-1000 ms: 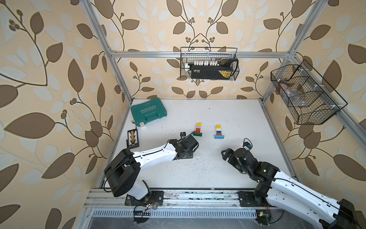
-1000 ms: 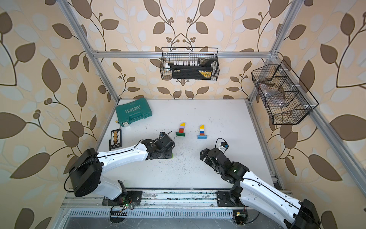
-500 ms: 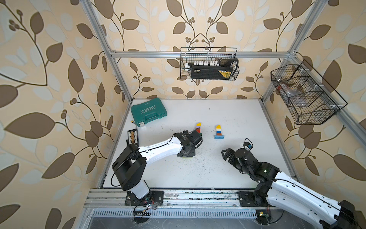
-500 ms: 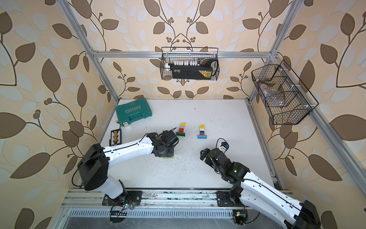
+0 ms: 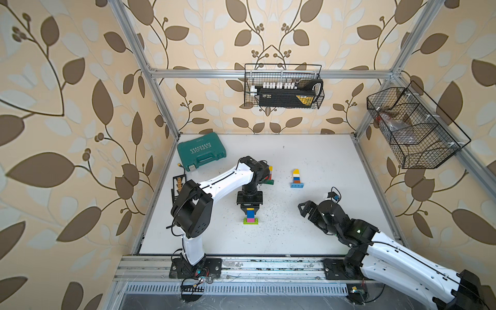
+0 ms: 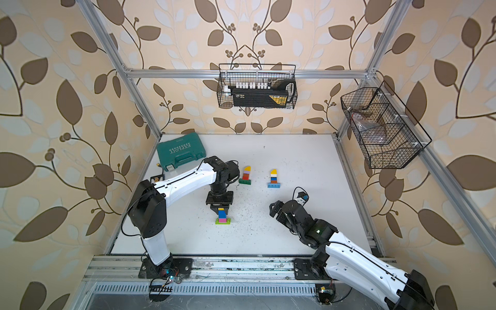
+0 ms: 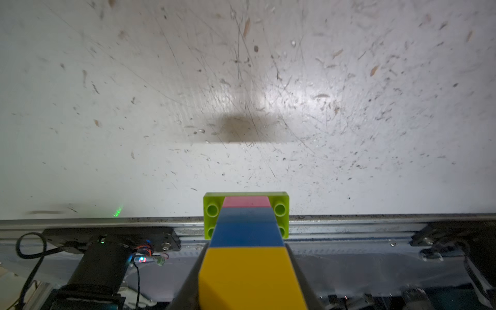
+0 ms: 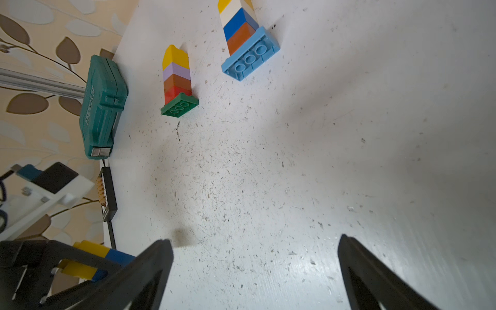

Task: Assemble the number 1 with lego
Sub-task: Pick up the lego brick from the center of the board, then place the lego brick at the center of the board.

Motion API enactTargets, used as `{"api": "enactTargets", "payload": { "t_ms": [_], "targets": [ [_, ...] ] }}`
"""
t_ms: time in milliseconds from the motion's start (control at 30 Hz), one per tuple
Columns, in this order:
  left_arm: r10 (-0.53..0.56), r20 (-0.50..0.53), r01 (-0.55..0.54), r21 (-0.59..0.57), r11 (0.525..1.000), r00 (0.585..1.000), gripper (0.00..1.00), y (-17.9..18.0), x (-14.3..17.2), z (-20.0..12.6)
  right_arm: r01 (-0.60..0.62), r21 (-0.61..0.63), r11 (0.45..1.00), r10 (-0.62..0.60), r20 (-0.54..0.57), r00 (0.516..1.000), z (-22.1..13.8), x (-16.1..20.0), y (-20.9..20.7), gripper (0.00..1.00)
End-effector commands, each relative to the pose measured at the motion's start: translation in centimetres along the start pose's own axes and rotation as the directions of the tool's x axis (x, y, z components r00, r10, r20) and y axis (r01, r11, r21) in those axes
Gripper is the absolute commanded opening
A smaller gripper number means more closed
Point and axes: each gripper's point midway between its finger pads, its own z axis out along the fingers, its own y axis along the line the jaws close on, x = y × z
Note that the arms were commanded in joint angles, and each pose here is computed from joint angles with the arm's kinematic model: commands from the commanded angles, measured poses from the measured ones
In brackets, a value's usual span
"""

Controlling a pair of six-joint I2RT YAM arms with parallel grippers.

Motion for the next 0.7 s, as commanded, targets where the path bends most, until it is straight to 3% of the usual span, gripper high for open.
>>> {"api": "enactTargets", "payload": {
  "t_ms": [0,200,533,667],
  "targets": [
    [0.065,-0.18,-0.049,0.094,0.994,0.982,0.19,-0.8,2.2,0.8,0.023,0.002,1.0,-0.023,-0.032,0.999,0.5,0.7,-0.3,0.99],
    [0.07,-0.278,-0.044,0.098,0.994,0.958,0.18,-0.8,1.4,2.9,0.034,-0.004,0.999,-0.034,-0.048,0.998,0.6,1.0,0.0,0.99],
    [0.04,-0.33,-0.024,0.052,0.998,0.943,0.19,0.2,-0.9,4.4,0.032,-0.02,0.999,-0.033,-0.045,0.998,0.4,0.9,0.1,0.99],
    [0.036,-0.329,-0.029,0.024,0.999,0.944,0.26,0.2,-1.7,4.6,0.031,-0.021,0.999,-0.032,-0.046,0.998,0.5,0.9,0.1,0.99]
  ]
}}
